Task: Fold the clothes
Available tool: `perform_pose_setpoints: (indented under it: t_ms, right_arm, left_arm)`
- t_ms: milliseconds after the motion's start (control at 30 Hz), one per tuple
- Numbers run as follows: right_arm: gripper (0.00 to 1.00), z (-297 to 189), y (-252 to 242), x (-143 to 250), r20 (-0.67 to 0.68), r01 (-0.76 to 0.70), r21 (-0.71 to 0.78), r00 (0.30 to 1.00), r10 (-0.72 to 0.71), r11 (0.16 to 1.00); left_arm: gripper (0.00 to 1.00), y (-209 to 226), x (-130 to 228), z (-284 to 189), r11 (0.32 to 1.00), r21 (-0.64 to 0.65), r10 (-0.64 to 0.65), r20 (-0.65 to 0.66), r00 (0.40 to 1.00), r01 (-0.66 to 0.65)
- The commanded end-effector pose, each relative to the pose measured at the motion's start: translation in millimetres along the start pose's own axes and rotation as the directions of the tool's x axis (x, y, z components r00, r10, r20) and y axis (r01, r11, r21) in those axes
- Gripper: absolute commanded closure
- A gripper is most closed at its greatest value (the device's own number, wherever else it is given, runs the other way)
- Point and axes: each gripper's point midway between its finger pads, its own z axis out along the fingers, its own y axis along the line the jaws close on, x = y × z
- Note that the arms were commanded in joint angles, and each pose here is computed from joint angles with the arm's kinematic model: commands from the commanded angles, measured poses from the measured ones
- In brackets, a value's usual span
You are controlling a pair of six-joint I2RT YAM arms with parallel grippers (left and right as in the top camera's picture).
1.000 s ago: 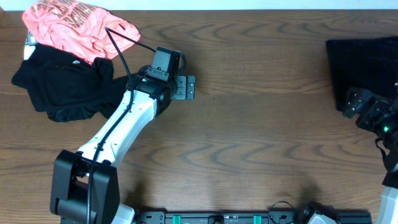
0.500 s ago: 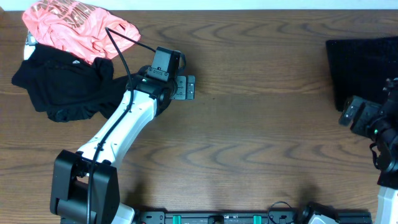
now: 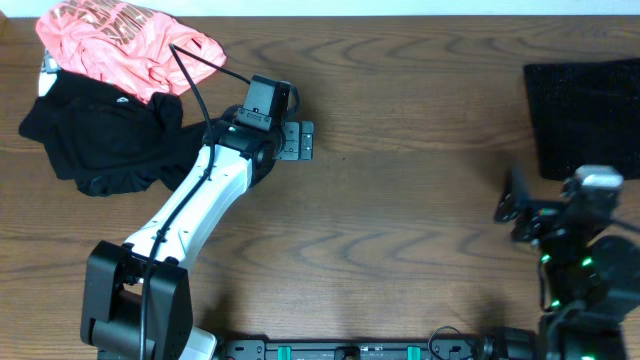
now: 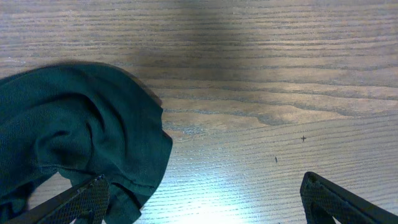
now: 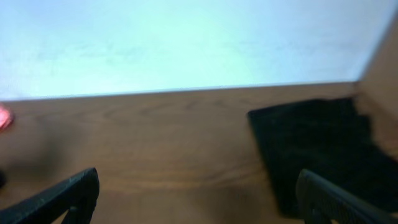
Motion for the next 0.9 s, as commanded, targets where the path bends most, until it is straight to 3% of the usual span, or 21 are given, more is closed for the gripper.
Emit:
perform_pose_setpoints:
  t_ms: [0, 233, 500, 867]
  right_arm:
    - [0.01, 4.1, 13.5, 33.2, -0.003, -0.031, -0.074, 1.0, 0.031, 0.997]
    - [0.01, 15.3, 20.4, 88.5, 0.018, -0.056, -0.129, 0.998, 0.059, 0.99]
    - [0.01, 21.8, 16.8, 123.4, 0.041, -0.085, -0.134, 0.995, 0.091, 0.987]
    - [0.01, 20.9, 15.7, 121.4, 0.067, -0.077, -0.131, 0.994, 0.086, 0.988]
  left_arm:
    - [0.02, -0.6, 2.0, 2.0, 1.0, -0.002, -0.01, -0.008, 1.0, 0.01]
    - [0.02, -0.6, 2.0, 2.0, 1.0, -0.002, -0.01, -0.008, 1.0, 0.01]
    - [0.02, -0.6, 2.0, 2.0, 1.0, -0.002, -0.01, -0.008, 1.0, 0.01]
    - [0.02, -0.6, 2.0, 2.0, 1.0, -0.002, -0.01, -0.008, 1.0, 0.01]
